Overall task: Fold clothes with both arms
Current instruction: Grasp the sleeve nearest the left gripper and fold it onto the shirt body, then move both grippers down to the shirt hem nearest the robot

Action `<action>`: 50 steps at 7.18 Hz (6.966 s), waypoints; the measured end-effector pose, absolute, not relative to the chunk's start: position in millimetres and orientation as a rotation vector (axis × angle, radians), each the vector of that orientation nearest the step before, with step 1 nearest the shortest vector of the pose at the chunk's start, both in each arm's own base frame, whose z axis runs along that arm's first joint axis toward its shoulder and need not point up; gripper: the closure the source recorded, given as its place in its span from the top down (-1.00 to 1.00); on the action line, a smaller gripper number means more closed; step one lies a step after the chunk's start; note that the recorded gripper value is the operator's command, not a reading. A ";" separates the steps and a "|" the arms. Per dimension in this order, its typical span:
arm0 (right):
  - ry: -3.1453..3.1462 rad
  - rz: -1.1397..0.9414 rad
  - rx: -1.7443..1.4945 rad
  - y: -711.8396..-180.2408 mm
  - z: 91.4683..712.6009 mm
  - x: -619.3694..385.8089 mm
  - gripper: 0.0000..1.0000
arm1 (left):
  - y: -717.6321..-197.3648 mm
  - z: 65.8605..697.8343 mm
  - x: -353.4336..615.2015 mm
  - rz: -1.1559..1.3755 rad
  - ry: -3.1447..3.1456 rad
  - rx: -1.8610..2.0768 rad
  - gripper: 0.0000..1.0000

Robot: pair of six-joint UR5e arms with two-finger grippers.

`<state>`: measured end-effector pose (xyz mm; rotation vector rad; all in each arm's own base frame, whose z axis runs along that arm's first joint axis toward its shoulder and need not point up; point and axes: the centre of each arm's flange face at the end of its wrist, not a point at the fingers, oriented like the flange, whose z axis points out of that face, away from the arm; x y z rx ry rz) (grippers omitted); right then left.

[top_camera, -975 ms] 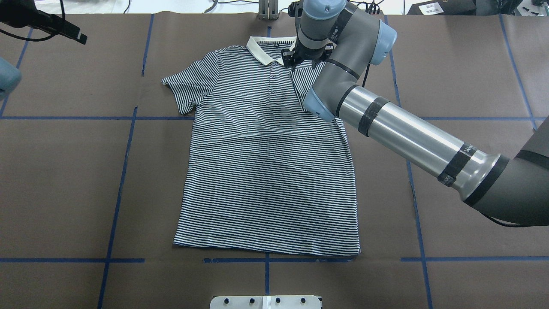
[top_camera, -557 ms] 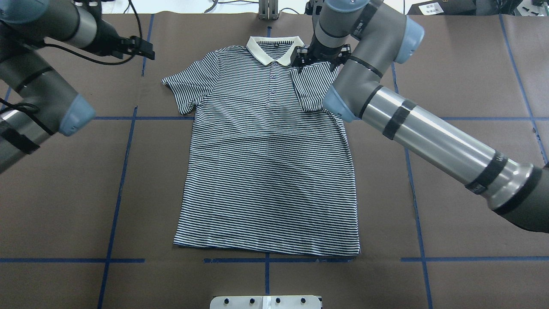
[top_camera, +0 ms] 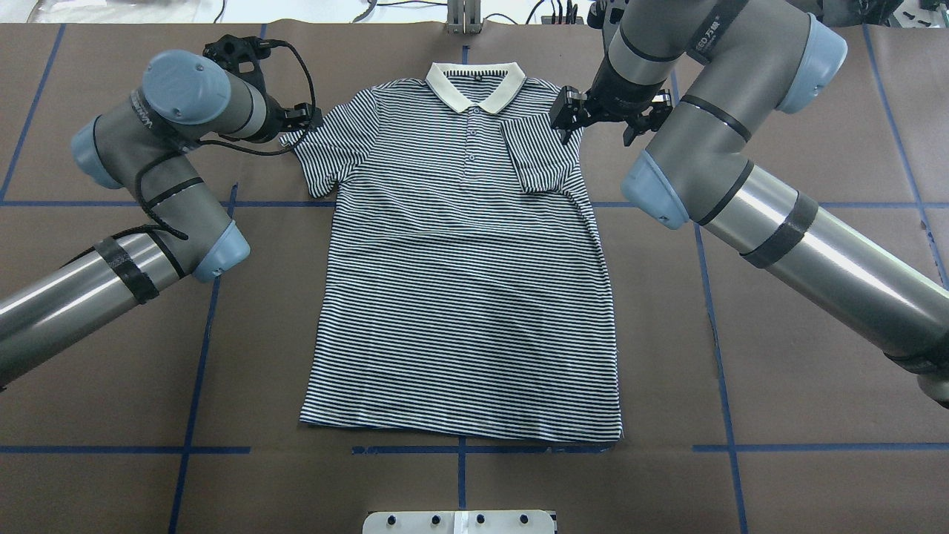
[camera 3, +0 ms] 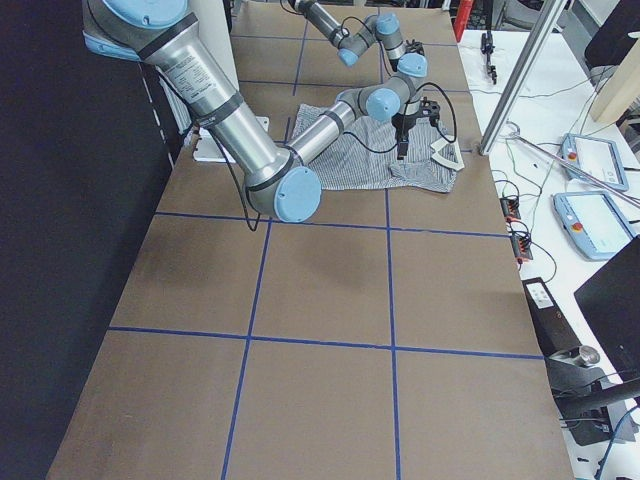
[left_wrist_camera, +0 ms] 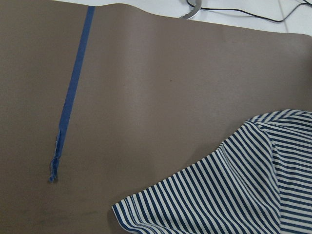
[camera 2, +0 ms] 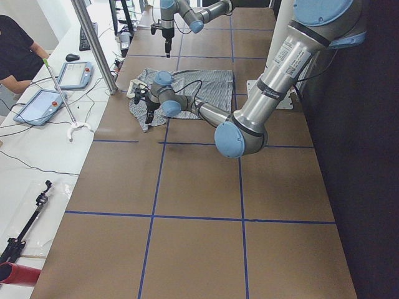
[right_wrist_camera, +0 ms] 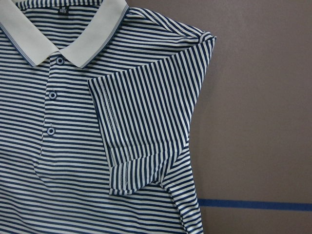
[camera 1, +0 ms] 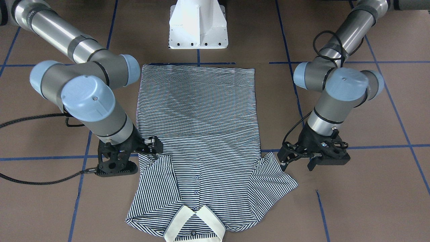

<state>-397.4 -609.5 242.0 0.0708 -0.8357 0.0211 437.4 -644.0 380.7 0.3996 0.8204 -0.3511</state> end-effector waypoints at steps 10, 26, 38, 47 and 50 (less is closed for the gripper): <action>-0.832 0.020 0.070 -606.4 245.4 -397.7 1.00 | -660.1 404.3 467.9 -0.406 0.736 0.394 -1.00; -0.835 0.017 0.075 -602.3 249.8 -395.8 1.00 | -671.2 209.5 572.6 -0.587 0.945 0.312 1.00; -0.817 0.328 0.036 -269.3 319.5 -491.0 0.99 | -505.7 213.7 394.4 -0.195 0.980 0.385 1.00; -0.709 0.291 -0.021 -230.9 350.1 -506.5 -0.02 | -502.8 206.7 390.0 -0.199 0.994 0.392 1.00; -0.707 0.278 -0.034 -226.3 350.7 -508.6 -1.00 | -502.6 206.3 389.7 -0.199 0.995 0.393 1.00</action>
